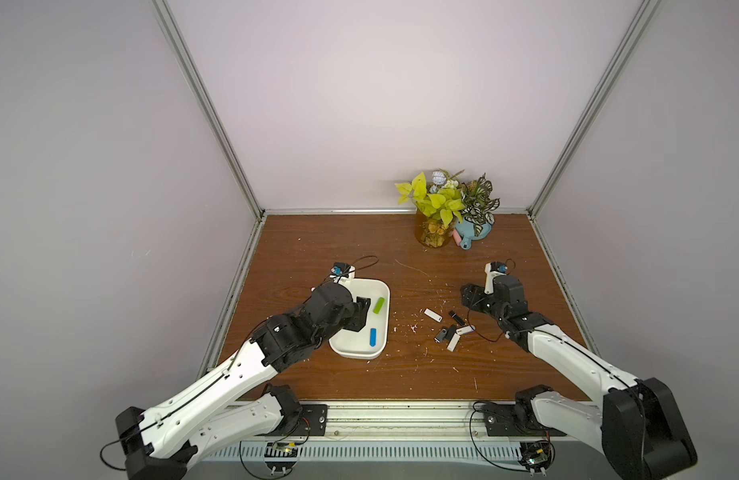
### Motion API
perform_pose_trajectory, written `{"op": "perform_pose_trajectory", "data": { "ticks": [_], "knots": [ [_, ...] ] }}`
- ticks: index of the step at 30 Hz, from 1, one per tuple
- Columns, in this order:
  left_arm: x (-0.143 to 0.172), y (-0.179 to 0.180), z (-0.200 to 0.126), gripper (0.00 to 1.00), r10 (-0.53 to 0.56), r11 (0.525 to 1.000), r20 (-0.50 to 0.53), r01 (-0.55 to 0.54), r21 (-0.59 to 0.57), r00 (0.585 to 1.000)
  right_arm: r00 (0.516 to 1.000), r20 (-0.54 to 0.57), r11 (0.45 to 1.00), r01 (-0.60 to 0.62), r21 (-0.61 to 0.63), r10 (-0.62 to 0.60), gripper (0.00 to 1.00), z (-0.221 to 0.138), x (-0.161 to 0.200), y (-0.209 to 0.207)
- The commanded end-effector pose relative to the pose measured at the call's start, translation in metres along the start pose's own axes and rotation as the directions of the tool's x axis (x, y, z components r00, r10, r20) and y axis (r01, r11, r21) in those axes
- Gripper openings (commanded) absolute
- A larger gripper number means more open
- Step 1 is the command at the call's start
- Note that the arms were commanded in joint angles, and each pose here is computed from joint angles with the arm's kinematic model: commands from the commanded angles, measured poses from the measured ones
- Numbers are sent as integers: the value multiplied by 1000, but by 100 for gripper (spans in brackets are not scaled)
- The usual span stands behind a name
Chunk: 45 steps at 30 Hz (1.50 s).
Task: Put the usb flash drive into the storage box
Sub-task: Pick up the USB flash from the center of the board.
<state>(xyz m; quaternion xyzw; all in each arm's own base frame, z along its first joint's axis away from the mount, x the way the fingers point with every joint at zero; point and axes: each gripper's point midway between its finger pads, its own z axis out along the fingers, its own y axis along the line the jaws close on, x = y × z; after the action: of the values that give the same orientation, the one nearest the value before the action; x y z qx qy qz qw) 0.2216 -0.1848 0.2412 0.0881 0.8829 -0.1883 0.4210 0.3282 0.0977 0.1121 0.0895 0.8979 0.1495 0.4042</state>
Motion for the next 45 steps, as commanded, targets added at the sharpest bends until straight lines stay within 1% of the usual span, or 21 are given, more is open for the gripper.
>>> {"op": "perform_pose_trajectory", "data": {
  "ticks": [1,3,5,8,10,11,14,18,23,27,30,35,37,39,41,43,45],
  "knots": [
    [19,16,-10,59,87,995,-48,-89,-41,995,981,-174,995,96,29,-90,79,7,34,-3],
    [18,26,-17,61,84,994,-11,-85,-64,996,969,-225,994,107,19,-100,79,13,43,1],
    [18,35,-22,63,53,995,33,-50,-89,998,957,-257,990,141,18,-132,79,16,50,5],
    [16,35,-28,64,45,997,71,-40,-65,996,937,-314,985,172,30,-154,76,21,63,4],
    [16,36,-28,64,44,997,77,-38,-66,996,924,-343,981,192,34,-169,68,26,70,3],
    [17,36,-27,64,44,997,78,-39,-65,996,916,-358,978,206,37,-179,66,28,74,3],
    [18,36,-25,65,46,997,70,-41,-68,996,895,-400,970,237,53,-197,64,32,82,2],
    [21,36,-20,65,55,995,50,-50,-83,997,879,-431,964,256,70,-203,62,32,93,-2],
    [20,38,-22,66,48,995,61,-43,-86,997,866,-452,954,284,95,-213,56,27,102,-6],
    [21,41,-21,66,47,994,62,-40,-105,997,857,-468,940,312,138,-216,50,21,105,-11],
    [22,41,-18,66,52,993,50,-46,-111,997,854,-469,939,317,131,-223,47,20,108,-9],
    [22,41,-18,66,51,993,51,-46,-108,997,840,-496,936,325,137,-219,30,23,115,-11],
    [22,41,-19,66,50,993,54,-44,-108,997,838,-500,937,324,130,-220,26,24,117,-9],
    [21,41,-19,66,49,993,57,-43,-107,997,840,-496,938,322,128,-221,24,25,117,-7],
    [22,41,-18,66,51,993,54,-45,-110,997,850,-478,940,318,128,-222,21,27,111,-4],
    [22,42,-18,66,51,993,52,-45,-112,997,868,-441,942,312,123,-230,18,30,96,5],
    [21,43,-18,66,50,992,56,-43,-120,997,884,-401,952,295,83,-239,16,32,80,22]
  ]
}}
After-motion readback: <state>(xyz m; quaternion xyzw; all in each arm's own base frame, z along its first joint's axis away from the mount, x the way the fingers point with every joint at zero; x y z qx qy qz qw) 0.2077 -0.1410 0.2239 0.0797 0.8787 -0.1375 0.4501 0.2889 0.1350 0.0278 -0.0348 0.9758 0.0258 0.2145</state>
